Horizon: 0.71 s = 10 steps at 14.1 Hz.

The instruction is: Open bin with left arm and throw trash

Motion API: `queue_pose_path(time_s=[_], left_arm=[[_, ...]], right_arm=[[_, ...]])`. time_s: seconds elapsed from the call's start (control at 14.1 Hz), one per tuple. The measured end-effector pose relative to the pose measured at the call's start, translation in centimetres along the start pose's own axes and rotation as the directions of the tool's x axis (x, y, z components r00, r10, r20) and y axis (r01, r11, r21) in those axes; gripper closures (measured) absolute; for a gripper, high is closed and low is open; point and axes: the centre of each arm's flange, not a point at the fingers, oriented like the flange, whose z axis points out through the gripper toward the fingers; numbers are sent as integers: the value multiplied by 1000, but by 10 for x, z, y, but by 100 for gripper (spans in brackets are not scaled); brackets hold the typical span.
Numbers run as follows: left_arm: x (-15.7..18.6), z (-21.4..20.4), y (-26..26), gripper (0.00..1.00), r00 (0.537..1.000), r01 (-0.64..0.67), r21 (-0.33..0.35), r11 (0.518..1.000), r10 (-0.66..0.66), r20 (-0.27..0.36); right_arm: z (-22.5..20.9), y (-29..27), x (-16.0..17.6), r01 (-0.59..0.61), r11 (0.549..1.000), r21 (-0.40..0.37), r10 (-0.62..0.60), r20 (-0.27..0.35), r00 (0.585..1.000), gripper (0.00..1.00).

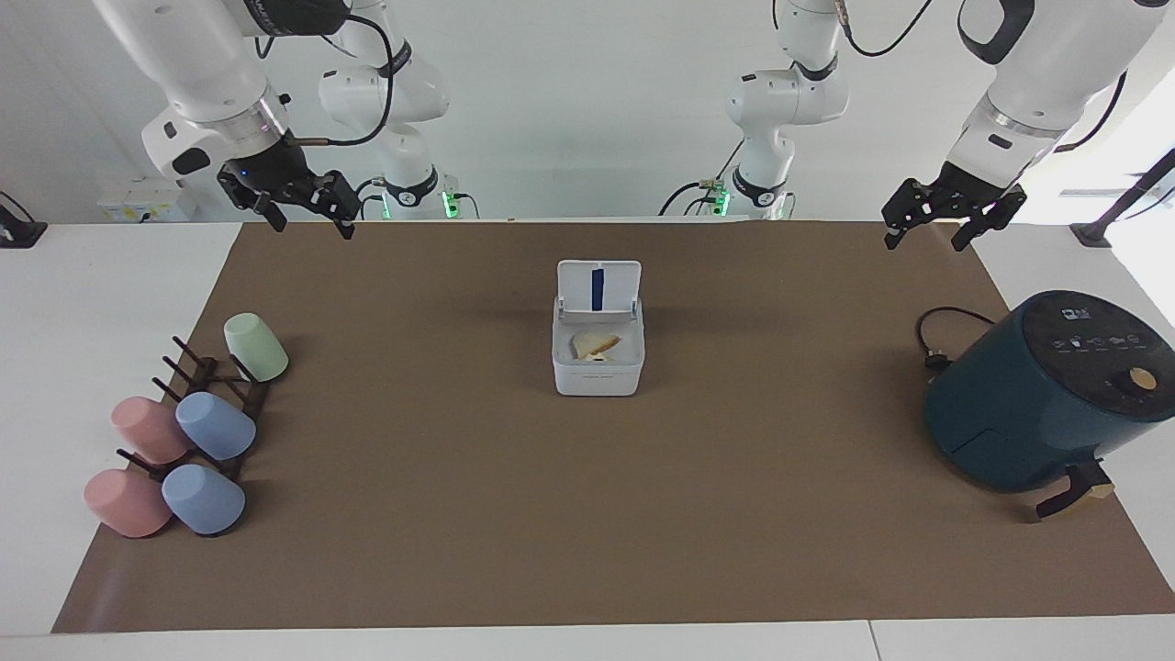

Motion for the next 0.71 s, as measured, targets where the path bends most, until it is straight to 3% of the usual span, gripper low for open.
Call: queue_pose_path(time_s=[0.35, 0.71], left_arm=[[0, 0, 0, 0, 1000, 0, 0, 1000, 0, 0], [0, 0, 0, 0, 1000, 0, 0, 1000, 0, 0]], right_arm=[[18, 41, 9, -1, 1000, 8, 0, 16, 1000, 0], [19, 41, 13, 12, 1000, 9, -12, 5, 1000, 0]])
